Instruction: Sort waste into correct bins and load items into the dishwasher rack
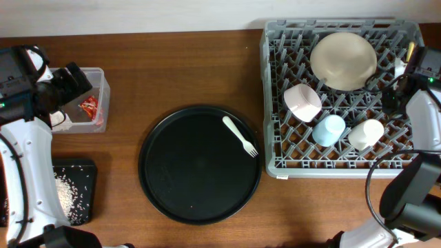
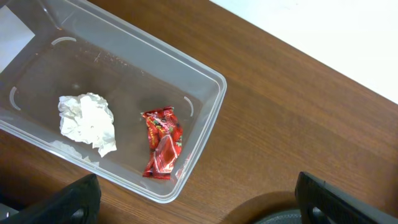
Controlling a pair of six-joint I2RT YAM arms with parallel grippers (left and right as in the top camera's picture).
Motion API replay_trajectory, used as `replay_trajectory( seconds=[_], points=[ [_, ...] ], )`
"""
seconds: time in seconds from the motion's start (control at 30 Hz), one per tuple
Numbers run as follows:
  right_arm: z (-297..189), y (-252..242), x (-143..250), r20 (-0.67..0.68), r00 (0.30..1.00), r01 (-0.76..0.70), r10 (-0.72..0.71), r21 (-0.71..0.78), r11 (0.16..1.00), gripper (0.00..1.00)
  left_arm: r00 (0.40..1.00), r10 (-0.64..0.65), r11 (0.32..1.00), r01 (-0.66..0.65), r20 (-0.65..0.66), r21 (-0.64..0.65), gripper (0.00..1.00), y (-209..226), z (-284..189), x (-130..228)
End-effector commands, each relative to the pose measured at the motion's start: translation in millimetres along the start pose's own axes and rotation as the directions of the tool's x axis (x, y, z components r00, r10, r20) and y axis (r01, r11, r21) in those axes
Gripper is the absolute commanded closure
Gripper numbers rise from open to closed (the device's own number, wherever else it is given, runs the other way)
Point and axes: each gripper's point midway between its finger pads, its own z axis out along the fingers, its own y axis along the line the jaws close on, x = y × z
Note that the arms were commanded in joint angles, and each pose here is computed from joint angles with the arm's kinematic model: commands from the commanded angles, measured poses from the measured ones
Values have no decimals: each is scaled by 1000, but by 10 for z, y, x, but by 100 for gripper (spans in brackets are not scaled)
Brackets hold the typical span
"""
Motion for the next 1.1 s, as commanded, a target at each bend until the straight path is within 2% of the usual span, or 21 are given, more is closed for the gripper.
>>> replay_trajectory(
  seconds=[0.0,0.03,0.07,0.13,0.17,0.2,0.4,0.47,0.5,0.6,0.67,0.73,0.77,0.8,0.87,0.93,1.0,1.07],
  points=[
    [70,-34,17,-13,1000,-7,7,-7,1000,96,1000,-3,1000,3,3,6,1,-5,-5,-15],
    [70,-35,16,-13,1000,-8,7,-7,1000,96,1000,-3,1000,3,3,6,1,-5,-5,-15],
    [70,-34,16,-13,999,-36,36,-6,999,90,1000,-3,1000,3,3,6,1,-5,-5,-15],
    [70,-35,14,-12,997,-73,73,-6,997,86,1000,-3,1000,3,3,6,1,-6,-5,-15],
    [70,-33,16,-13,996,-86,86,-7,996,94,1000,-3,1000,3,3,6,1,-5,-5,-15],
    [70,-33,16,-13,996,-86,86,-7,996,96,1000,-3,1000,3,3,6,1,-6,-5,-15],
    [-7,-56,-60,5,989,-147,147,-15,989,96,1000,-3,1000,3,3,6,1,-5,-5,-15],
    [-218,20,-245,61,985,-153,160,-117,981,96,1000,-3,1000,3,3,6,1,-5,-5,-15],
    [-558,168,-493,127,969,-169,211,-283,944,96,1000,-3,1000,3,3,6,1,-6,-5,-15],
    [-1241,521,-778,171,949,-138,265,-531,836,95,1000,-3,1000,3,3,6,1,-5,-5,-15],
    [-1611,946,-788,171,965,-51,198,-621,782,96,1000,-3,1000,3,3,6,1,-6,-5,-15],
    [-1871,1639,-660,166,985,77,47,-670,738,95,1000,-3,1000,3,3,6,1,-5,-5,-15],
    [-1993,2007,-578,183,982,155,-40,-677,720,90,1000,-3,1000,3,3,6,1,-6,-5,-15],
    [-2077,2292,-505,203,973,220,-111,-671,708,89,1000,-3,1000,3,3,6,1,-5,-5,-15],
    [-2180,2892,-310,242,930,367,-277,-615,698,87,1000,-3,1000,3,3,6,1,-5,-5,-15],
    [-2182,3273,-129,246,889,455,-386,-576,679,84,1000,-3,1000,3,3,6,1,-5,-5,-15],
    [-2113,3707,169,215,836,525,-505,-580,623,77,1000,-3,1000,3,3,6,0,-6,-5,-15],
    [-1992,3838,322,172,808,549,-563,-565,615,74,1000,-3,1000,3,3,6,1,-5,-5,-15]
  ],
)
